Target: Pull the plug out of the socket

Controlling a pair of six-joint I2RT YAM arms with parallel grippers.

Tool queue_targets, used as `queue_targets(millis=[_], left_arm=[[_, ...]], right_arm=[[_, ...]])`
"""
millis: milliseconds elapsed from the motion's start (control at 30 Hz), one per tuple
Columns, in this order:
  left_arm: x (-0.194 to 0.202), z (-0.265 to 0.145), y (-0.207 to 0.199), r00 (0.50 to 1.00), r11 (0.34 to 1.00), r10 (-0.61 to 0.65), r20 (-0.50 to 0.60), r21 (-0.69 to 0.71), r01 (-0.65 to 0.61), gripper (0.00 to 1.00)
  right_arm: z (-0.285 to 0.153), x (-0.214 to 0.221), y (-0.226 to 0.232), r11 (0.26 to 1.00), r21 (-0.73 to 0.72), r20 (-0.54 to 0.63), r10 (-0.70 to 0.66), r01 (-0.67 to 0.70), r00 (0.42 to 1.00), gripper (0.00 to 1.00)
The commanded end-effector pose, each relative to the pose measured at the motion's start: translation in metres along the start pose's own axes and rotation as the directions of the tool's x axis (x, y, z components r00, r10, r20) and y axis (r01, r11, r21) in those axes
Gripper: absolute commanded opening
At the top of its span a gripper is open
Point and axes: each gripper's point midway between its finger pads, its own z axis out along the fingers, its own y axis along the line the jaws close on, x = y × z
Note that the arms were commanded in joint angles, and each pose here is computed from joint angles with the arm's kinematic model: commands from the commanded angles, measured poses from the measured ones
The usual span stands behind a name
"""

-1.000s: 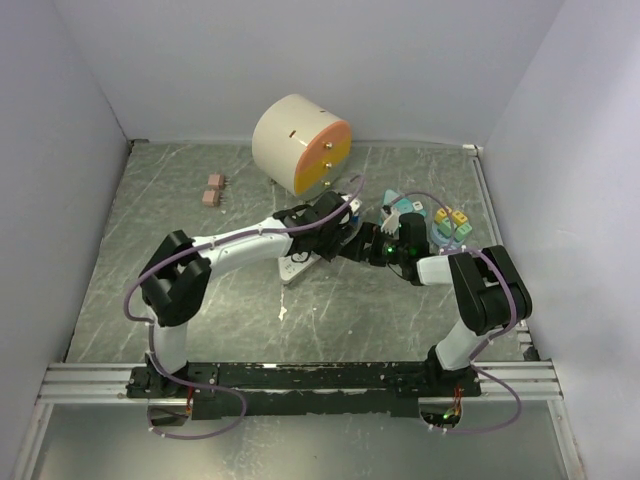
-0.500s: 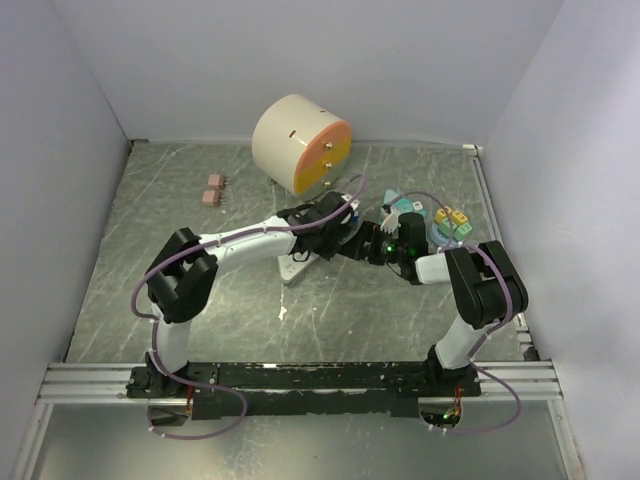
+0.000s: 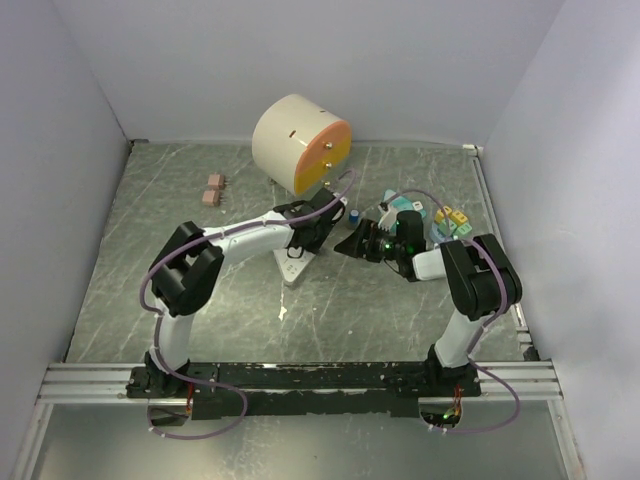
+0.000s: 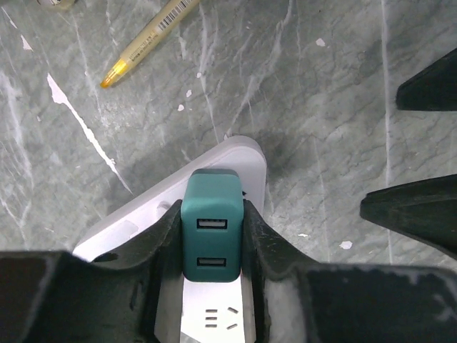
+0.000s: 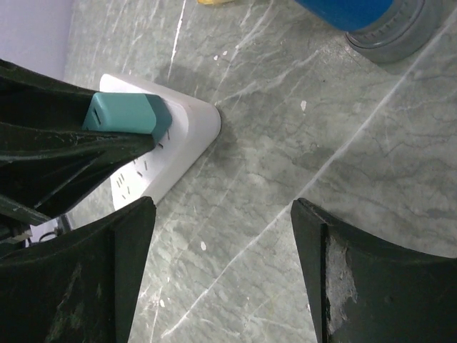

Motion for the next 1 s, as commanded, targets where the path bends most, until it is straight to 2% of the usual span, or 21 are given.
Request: queue_targets(millis=[0,100,133,400,633,967], left_arm=[[-0.003,-0.005,-0.009,1.0,0.999,-0.014,0.002,0.05,0.014,0.23],[-0.013,-0.015,-0.014,0.999,0.995,-0.034,0.035,0.093,0.031,0.09],[-0.015,-0.018,-0.015,0.998,0.993,-0.045,0.044,0.107,0.04,0.07],[-0.037,-0.041,-0.028,0.974,0.94,-0.179,0.142,0.315,0.127,0.07],[-0.043,-0.05,-0.027,0.95,0.881,-0.272,0.153,0.437,0.181,0.07],[-0.044,-0.054,-0.033,0.935,0.825,-0.309,0.175,0.539,0.172,0.07]], right_arm=[[0.007,0.017,-0.007,0.999,0.001,-0.068,0.041,-0.041,0.997,0.77],[0.015,0.024,0.0,0.999,-0.024,-0.109,0.032,-0.035,0.994,0.75],[0.017,0.026,0.001,0.999,-0.032,-0.119,0.029,-0.033,0.992,0.74],[0.024,0.033,0.011,0.996,-0.081,-0.152,0.023,-0.035,0.988,0.7],[0.024,0.033,0.016,0.993,-0.11,-0.154,0.024,-0.041,0.988,0.66],[0.022,0.03,0.026,0.99,-0.14,-0.134,0.008,-0.027,0.991,0.65]])
